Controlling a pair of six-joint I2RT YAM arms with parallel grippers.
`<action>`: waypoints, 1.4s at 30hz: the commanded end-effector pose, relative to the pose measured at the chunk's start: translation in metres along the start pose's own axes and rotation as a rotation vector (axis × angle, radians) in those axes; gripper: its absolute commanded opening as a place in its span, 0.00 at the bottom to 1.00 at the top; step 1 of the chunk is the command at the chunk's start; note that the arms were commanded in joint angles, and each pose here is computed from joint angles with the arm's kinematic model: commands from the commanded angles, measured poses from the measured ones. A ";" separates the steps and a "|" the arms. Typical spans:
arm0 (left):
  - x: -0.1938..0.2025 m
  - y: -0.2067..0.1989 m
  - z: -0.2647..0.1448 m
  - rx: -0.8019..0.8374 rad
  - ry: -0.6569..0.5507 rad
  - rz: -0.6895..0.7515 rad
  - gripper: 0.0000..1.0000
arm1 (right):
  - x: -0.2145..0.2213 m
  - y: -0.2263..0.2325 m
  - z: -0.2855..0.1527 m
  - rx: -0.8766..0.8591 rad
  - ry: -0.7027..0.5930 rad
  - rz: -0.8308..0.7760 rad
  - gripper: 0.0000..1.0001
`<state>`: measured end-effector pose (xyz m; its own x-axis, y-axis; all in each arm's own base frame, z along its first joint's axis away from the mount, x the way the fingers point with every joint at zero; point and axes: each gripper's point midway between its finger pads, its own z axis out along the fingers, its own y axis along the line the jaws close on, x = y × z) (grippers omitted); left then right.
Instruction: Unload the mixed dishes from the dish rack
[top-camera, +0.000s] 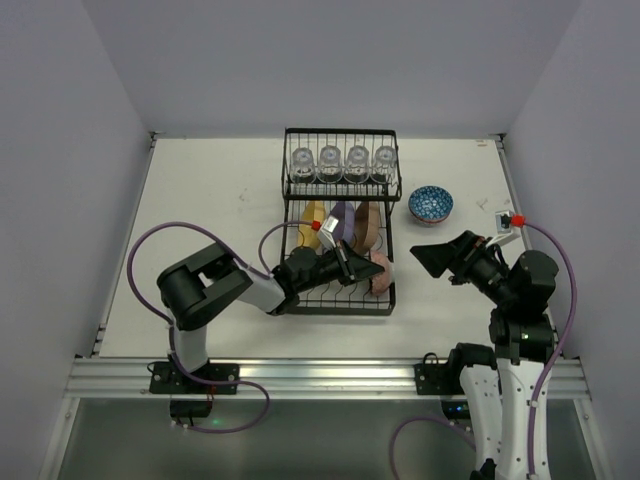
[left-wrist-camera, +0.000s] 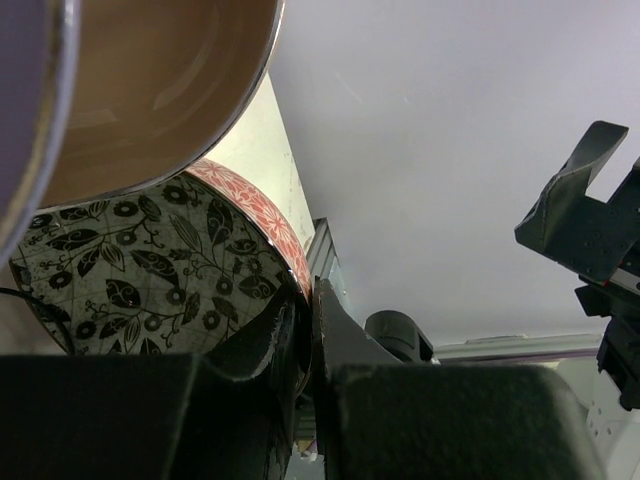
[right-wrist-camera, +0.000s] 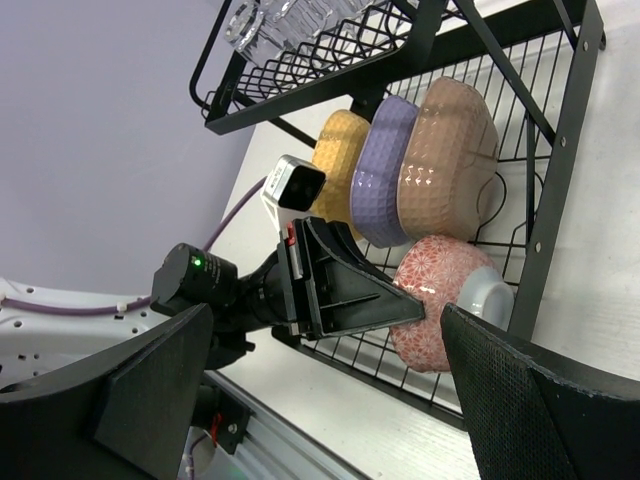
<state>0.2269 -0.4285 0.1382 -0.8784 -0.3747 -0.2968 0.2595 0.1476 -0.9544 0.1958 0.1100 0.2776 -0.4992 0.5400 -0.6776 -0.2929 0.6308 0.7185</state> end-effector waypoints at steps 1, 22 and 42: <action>-0.063 -0.193 -0.057 0.754 -0.260 0.018 0.00 | -0.011 0.021 -0.007 -0.056 -0.026 -0.041 0.97; -0.070 -0.171 -0.054 0.707 -0.296 -0.145 0.00 | -0.010 0.027 -0.009 -0.080 -0.031 -0.050 0.97; -0.053 -0.182 -0.053 0.709 -0.178 -0.233 0.00 | -0.018 0.033 -0.013 -0.071 -0.052 -0.064 0.97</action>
<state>0.2425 -0.4311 0.1859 -0.8635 -0.5041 0.0145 0.0411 -0.0990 -0.9942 0.1885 0.1140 0.2947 -0.4753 0.5303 -0.7020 -0.3451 0.6215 0.7033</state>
